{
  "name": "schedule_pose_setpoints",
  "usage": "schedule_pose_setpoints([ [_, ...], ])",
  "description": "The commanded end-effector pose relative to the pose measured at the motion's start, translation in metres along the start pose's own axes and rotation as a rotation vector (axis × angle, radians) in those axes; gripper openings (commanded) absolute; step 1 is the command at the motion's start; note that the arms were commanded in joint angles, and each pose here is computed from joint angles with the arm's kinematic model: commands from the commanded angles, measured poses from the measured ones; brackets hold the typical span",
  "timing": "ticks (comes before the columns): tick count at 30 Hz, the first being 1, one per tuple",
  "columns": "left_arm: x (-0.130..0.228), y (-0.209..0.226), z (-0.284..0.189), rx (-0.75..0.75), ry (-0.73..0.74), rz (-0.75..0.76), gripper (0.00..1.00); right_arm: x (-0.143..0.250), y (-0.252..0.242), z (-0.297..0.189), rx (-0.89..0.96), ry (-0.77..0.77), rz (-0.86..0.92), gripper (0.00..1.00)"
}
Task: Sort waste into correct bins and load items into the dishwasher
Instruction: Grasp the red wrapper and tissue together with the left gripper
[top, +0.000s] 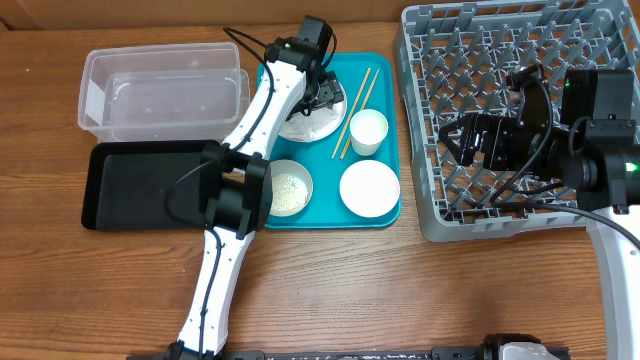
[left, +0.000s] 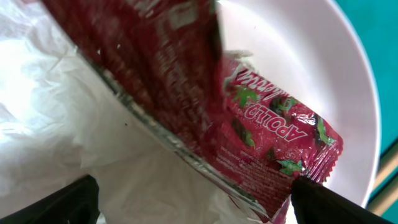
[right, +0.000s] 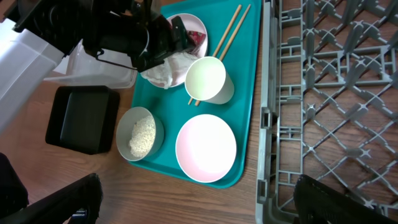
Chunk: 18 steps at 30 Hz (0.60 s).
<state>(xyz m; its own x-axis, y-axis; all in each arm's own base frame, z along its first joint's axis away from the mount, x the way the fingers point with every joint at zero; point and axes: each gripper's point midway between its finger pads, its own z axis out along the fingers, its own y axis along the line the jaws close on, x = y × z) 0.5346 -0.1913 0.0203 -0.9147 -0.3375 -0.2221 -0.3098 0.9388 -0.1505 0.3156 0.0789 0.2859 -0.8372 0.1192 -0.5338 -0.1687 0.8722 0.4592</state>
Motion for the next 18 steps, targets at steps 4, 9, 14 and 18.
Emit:
schedule_pose_setpoints([
  [4, 0.029, 0.018, 0.025, -0.054, 0.107, 0.011, 0.86, -0.007, 0.005, -0.007, 0.004, -0.028, -0.022, 1.00],
  [9, 0.044, 0.030, 0.033, -0.093, 0.156, 0.024, 0.42, -0.007, 0.005, -0.007, 0.003, -0.029, -0.022, 1.00],
  [14, 0.042, 0.029, 0.030, -0.082, 0.156, 0.109, 0.04, -0.007, 0.005, -0.007, 0.003, -0.029, -0.022, 1.00],
  [18, 0.032, 0.015, 0.014, -0.009, 0.146, 0.226, 0.04, -0.008, 0.005, -0.007, 0.003, -0.032, -0.024, 1.00],
])
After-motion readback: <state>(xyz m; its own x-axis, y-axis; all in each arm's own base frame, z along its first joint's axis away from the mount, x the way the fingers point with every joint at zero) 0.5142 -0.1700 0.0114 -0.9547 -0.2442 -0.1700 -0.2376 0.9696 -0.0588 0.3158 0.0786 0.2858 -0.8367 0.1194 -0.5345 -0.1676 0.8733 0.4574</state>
